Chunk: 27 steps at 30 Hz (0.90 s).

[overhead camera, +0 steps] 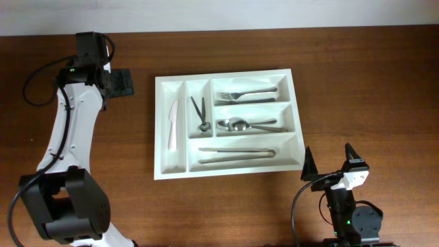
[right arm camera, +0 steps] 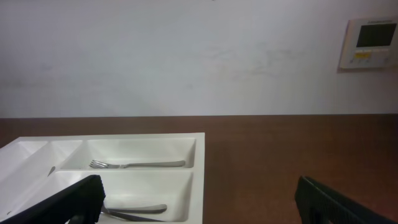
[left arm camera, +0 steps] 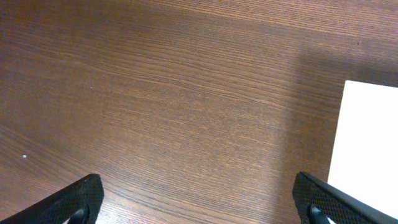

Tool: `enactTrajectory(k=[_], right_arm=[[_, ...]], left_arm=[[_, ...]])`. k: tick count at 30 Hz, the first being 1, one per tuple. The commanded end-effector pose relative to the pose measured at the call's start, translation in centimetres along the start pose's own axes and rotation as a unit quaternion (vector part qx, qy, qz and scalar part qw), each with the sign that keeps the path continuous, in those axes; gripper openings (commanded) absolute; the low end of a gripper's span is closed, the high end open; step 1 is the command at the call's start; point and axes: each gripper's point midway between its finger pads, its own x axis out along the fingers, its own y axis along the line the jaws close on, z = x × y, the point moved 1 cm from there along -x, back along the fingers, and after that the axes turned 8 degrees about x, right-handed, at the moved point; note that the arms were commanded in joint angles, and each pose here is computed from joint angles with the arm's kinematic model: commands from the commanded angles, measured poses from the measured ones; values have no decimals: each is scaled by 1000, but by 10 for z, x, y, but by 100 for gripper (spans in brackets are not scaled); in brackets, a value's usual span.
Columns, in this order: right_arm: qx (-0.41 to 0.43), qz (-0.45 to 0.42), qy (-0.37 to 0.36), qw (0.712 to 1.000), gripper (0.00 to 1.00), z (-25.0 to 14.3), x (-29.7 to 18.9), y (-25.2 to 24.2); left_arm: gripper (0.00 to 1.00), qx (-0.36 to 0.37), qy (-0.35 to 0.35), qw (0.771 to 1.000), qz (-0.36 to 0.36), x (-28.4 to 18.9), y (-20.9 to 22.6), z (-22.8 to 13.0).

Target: Pack container

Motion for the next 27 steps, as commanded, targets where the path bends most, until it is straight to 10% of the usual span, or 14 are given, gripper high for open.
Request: enactTrajectory(k=[1,12,27], right_arm=[[3,-14,-6,1000,99,1,0,-5],[3,-14,-6,1000,99,1,0,-5],[3,-14,-6,1000,99,1,0,-5]], left_arm=[[99,7,-6,1000,5,-3,2,4],[99,4,-241,970,-23,-206,-3,35],[99,-68,-544,835,-47,-463,69,-94]])
